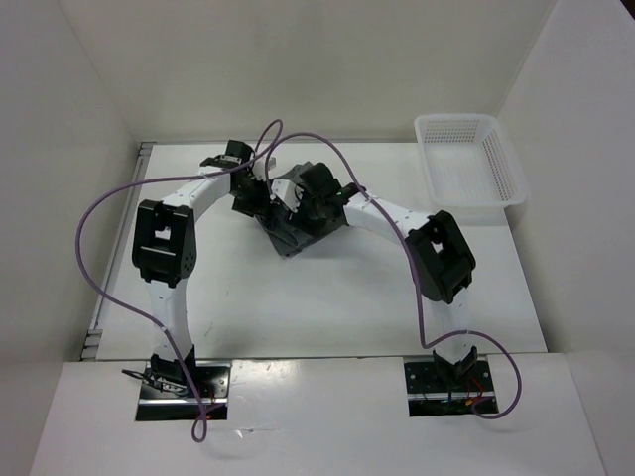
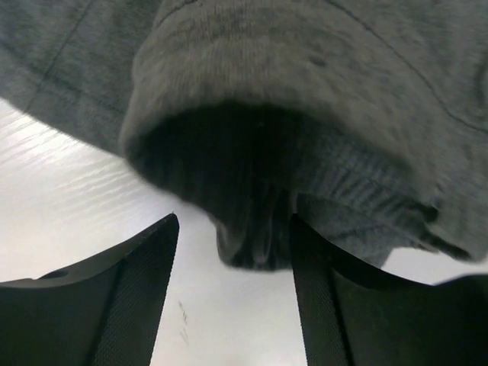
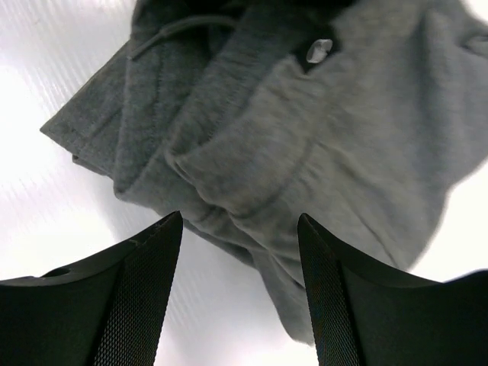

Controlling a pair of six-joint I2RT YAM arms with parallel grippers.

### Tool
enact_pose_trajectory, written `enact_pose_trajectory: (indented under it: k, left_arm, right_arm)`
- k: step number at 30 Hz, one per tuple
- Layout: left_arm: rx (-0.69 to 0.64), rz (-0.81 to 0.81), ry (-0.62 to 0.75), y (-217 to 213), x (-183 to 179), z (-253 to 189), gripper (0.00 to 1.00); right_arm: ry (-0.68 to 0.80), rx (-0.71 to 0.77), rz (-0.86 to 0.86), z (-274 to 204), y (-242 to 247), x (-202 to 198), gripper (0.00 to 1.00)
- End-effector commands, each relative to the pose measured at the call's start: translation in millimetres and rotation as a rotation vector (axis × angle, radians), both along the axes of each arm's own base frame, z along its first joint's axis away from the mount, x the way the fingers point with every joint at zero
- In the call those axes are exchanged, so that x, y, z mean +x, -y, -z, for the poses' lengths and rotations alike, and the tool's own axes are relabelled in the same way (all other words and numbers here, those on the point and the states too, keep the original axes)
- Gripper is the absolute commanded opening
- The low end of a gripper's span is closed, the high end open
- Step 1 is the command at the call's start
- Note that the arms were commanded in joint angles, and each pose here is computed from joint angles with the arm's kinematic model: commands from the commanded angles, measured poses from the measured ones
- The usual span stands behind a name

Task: Fold and stack the shorts
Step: Fold the shorts

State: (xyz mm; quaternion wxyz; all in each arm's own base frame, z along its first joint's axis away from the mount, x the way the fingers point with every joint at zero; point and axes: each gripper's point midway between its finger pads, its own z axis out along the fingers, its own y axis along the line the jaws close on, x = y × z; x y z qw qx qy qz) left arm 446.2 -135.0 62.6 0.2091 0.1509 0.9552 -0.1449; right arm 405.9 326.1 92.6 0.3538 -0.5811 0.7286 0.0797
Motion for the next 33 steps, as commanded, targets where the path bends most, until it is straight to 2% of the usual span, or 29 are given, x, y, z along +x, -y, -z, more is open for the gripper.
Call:
enact_pose_trajectory:
  k: [1, 4, 5, 6, 8, 9, 10, 11, 14, 17, 22, 25, 27, 30, 31, 33]
  left_arm:
    - [-0.006, 0.03, 0.017, 7, 12, 13, 0.67]
    - [-0.014, 0.036, -0.008, 9, 12, 24, 0.58]
    - [-0.018, 0.036, 0.013, 10, 18, 20, 0.5]
    - [-0.015, 0.036, 0.0, 10, 17, 26, 0.47]
    - [-0.053, 0.04, 0.002, 11, 19, 22, 0.4]
    - [-0.069, 0.047, 0.01, 14, 21, 17, 0.36]
    - [-0.081, 0.041, 0.008, 10, 22, 17, 0.33]
    - [-0.101, 0.042, 0.005, 10, 22, 15, 0.31]
    - [-0.123, 0.052, 0.02, 13, 22, 6, 0.3]
    - [-0.134, 0.058, 0.027, 15, 24, 2, 0.3]
    - [-0.144, 0.063, 0.036, 18, 29, 0, 0.25]
    - [-0.16, 0.06, 0.027, 16, 30, 0, 0.22]
    - [-0.173, 0.059, 0.047, 14, 38, -6, 0.22]
    - [-0.184, 0.015, 0.096, -8, 62, -18, 0.19]
    - [-0.185, 0.007, 0.109, -12, 69, -20, 0.18]
    - [-0.192, 0.002, 0.112, -15, 80, -20, 0.18]
  right_arm:
    - [0.058, 0.045, -0.038, -4, -25, 12, 0.68]
    - [0.059, 0.046, -0.038, -1, -30, 18, 0.66]
    - [0.052, 0.048, -0.031, 5, -32, 19, 0.66]
    - [0.06, 0.05, -0.015, 4, -31, 22, 0.64]
    - [0.062, 0.056, 0.037, 7, -29, 27, 0.55]
    - [0.075, 0.069, 0.051, 4, -31, 31, 0.49]
    - [0.077, 0.079, 0.057, 0, -32, 32, 0.37]
    - [0.084, 0.087, 0.071, -2, -33, 35, 0.32]
    - [0.107, 0.102, 0.109, -9, -33, 42, 0.29]
    - [0.136, 0.127, 0.115, -23, -39, 44, 0.37]
    - [0.12, 0.138, 0.08, -20, -57, 32, 0.38]
    - [0.112, 0.128, 0.086, -12, -61, 31, 0.13]
    - [0.123, 0.13, 0.093, -17, -59, 32, 0.0]
    - [0.127, 0.136, 0.061, -38, -54, 21, 0.0]
    - [0.146, 0.159, 0.04, -58, -53, 16, 0.0]
    - [0.117, 0.178, -0.008, -61, -54, -4, 0.0]
